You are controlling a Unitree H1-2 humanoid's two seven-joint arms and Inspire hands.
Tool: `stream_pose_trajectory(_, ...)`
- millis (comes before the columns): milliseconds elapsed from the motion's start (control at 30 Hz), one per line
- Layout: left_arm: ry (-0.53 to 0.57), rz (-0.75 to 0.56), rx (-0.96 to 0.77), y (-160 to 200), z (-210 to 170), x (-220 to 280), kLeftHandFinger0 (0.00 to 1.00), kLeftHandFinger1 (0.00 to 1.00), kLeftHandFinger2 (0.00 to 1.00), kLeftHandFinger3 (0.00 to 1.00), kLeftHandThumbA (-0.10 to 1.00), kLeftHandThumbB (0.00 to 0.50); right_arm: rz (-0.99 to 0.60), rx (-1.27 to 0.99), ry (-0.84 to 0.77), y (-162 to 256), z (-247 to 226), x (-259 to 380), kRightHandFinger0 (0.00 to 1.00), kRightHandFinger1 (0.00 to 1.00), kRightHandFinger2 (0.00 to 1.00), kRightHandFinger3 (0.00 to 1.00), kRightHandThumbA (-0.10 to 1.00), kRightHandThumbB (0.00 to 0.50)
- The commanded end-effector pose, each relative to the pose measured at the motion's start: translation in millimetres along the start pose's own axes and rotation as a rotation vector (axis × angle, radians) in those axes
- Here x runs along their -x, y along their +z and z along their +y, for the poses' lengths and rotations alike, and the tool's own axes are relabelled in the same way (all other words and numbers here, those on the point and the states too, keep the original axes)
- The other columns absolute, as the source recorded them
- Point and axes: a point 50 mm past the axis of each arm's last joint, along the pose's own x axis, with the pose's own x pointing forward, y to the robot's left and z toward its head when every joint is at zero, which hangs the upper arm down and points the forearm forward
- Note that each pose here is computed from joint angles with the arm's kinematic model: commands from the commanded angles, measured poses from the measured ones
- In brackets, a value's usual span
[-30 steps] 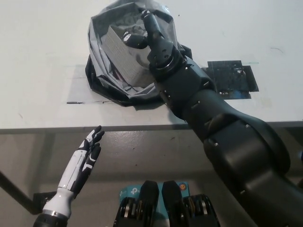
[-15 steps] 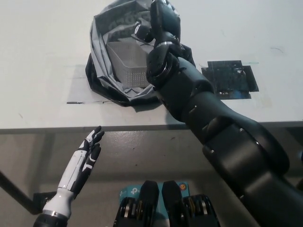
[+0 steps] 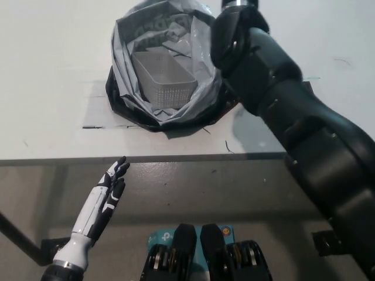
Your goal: Use the right hand to pick up a small rectangular container and put it into a plastic bag and lift the bag
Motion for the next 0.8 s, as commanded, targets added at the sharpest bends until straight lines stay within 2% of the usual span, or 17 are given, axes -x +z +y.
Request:
stream_pose_trajectory(0, 0.000, -0.040, -0.032, 9.0, 6.9, -2.9, 1.00, 1.00, 1.00, 1.00, 1.00, 0.265, -0.065, -0.031, -0.073, 16.2, -20.0, -18.2, 1.00, 1.00, 1.00, 1.00, 0.48, 0.216)
stream_pose_trajectory(33, 0.000, -0.040, -0.032, 9.4, 7.1, -3.4, 1.00, 1.00, 1.00, 1.00, 1.00, 0.265, -0.053, -0.035, -0.061, 13.4, -19.7, -18.1, 1.00, 1.00, 1.00, 1.00, 0.50, 0.222)
stream_pose_trajectory(67, 0.000, -0.042, -0.031, 9.5, 7.4, -4.2, 1.00, 1.00, 1.00, 1.00, 1.00, 0.267, -0.016, -0.040, -0.028, 8.0, -18.0, -17.6, 1.00, 1.00, 1.00, 1.00, 0.59, 0.230)
stream_pose_trajectory(200, -0.004, -0.040, -0.029, 9.3, 7.3, -3.4, 1.00, 1.00, 1.00, 1.00, 1.00, 0.266, 0.091, -0.093, 0.059, 0.5, -10.9, -14.7, 1.00, 1.00, 1.00, 1.00, 0.65, 0.281)
stream_pose_trajectory(233, -0.007, -0.045, -0.029, 8.7, 7.3, -3.8, 1.00, 1.00, 1.00, 1.00, 1.00, 0.257, 0.115, -0.105, 0.096, -2.7, -8.8, -13.8, 1.00, 1.00, 1.00, 1.00, 0.75, 0.294)
stream_pose_trajectory(267, -0.009, -0.047, -0.030, 8.3, 7.4, -3.8, 1.00, 1.00, 1.00, 1.00, 1.00, 0.256, 0.132, -0.113, 0.124, -5.0, -7.0, -13.0, 1.00, 1.00, 1.00, 1.00, 0.77, 0.294)
stream_pose_trajectory(300, -0.010, -0.050, -0.027, 8.3, 7.4, -3.8, 1.00, 1.00, 1.00, 1.00, 1.00, 0.242, 0.143, -0.126, 0.142, -6.6, -5.4, -11.9, 1.00, 1.00, 1.00, 1.00, 0.81, 0.312)
stream_pose_trajectory(400, -0.008, -0.043, -0.030, 8.9, 6.9, -3.3, 1.00, 1.00, 1.00, 1.00, 1.00, 0.247, 0.185, -0.188, 0.197, -11.1, -0.8, -9.0, 1.00, 1.00, 1.00, 1.00, 0.86, 0.383)
stream_pose_trajectory(433, -0.008, -0.044, -0.030, 9.0, 6.9, -3.5, 1.00, 1.00, 1.00, 1.00, 1.00, 0.247, 0.188, -0.194, 0.202, -11.7, -0.6, -8.9, 1.00, 1.00, 1.00, 1.00, 0.86, 0.383)
stream_pose_trajectory(467, -0.008, -0.047, -0.032, 9.0, 6.8, -3.9, 1.00, 1.00, 1.00, 1.00, 1.00, 0.251, 0.208, -0.222, 0.221, -12.9, 1.2, -7.7, 1.00, 1.00, 1.00, 1.00, 0.91, 0.433)
stream_pose_trajectory(500, -0.008, -0.051, -0.034, 9.3, 6.9, -4.4, 1.00, 1.00, 1.00, 1.00, 1.00, 0.245, 0.227, -0.264, 0.244, -14.4, 3.6, -6.0, 1.00, 1.00, 1.00, 1.00, 0.93, 0.447)
stream_pose_trajectory(600, -0.011, -0.050, -0.028, 8.3, 7.2, -4.8, 1.00, 1.00, 1.00, 1.00, 1.00, 0.255, 0.251, -0.315, 0.274, -16.4, 7.0, -3.5, 1.00, 1.00, 1.00, 1.00, 0.99, 0.462)
stream_pose_trajectory(767, -0.009, -0.054, -0.028, 7.8, 6.1, -3.6, 1.00, 1.00, 1.00, 1.00, 1.00, 0.230, 0.282, -0.351, 0.335, -19.2, 11.9, -0.3, 1.00, 1.00, 1.00, 1.00, 1.00, 0.474)
